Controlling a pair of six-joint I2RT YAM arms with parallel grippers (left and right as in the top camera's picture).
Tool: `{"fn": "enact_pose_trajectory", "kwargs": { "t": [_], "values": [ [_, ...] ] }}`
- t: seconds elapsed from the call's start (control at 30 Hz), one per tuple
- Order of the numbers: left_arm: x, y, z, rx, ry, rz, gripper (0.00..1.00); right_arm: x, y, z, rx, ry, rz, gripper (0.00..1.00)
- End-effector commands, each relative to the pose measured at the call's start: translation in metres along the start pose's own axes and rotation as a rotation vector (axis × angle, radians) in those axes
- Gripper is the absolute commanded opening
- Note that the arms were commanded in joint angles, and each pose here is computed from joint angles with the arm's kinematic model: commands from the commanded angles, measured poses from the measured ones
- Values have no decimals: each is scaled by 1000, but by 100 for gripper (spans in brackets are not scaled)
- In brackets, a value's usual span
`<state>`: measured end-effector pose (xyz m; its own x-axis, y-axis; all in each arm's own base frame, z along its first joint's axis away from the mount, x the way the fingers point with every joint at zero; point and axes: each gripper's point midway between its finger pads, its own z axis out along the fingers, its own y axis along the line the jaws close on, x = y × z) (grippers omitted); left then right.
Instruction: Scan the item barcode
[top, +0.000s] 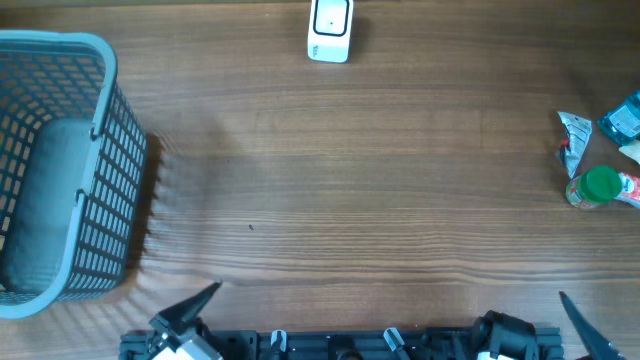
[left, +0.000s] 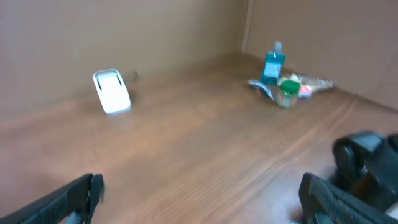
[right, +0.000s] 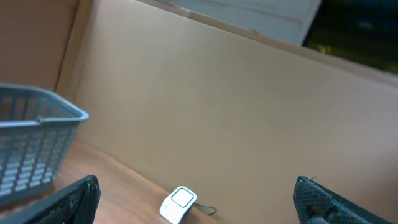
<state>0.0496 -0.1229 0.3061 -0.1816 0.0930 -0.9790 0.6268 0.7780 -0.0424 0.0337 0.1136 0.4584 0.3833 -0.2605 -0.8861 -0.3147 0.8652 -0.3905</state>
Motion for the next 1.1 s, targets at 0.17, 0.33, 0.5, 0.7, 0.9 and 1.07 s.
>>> {"fn": "enact_pose_trajectory", "kwargs": {
  "t": [0.17, 0.33, 0.5, 0.7, 0.9, 1.07],
  "values": [
    [35, -11, -3, 31, 118, -145, 100, 70, 3, 31, -193, -123, -270, 100],
    [35, -11, -3, 31, 118, -145, 100, 134, -39, 67, 34, -106, -85, 100],
    [35, -11, -3, 31, 118, -145, 100, 229, -53, 84, 196, 35, 212, 100],
    [35, -11, -3, 32, 118, -145, 100, 294, -29, 89, 156, 119, 259, 100],
    [35, -11, -3, 31, 118, -145, 100, 331, -15, 86, 135, 220, 300, 100],
    [35, -11, -3, 31, 118, -145, 100, 343, -10, 83, 124, 271, 343, 100]
  ]
}}
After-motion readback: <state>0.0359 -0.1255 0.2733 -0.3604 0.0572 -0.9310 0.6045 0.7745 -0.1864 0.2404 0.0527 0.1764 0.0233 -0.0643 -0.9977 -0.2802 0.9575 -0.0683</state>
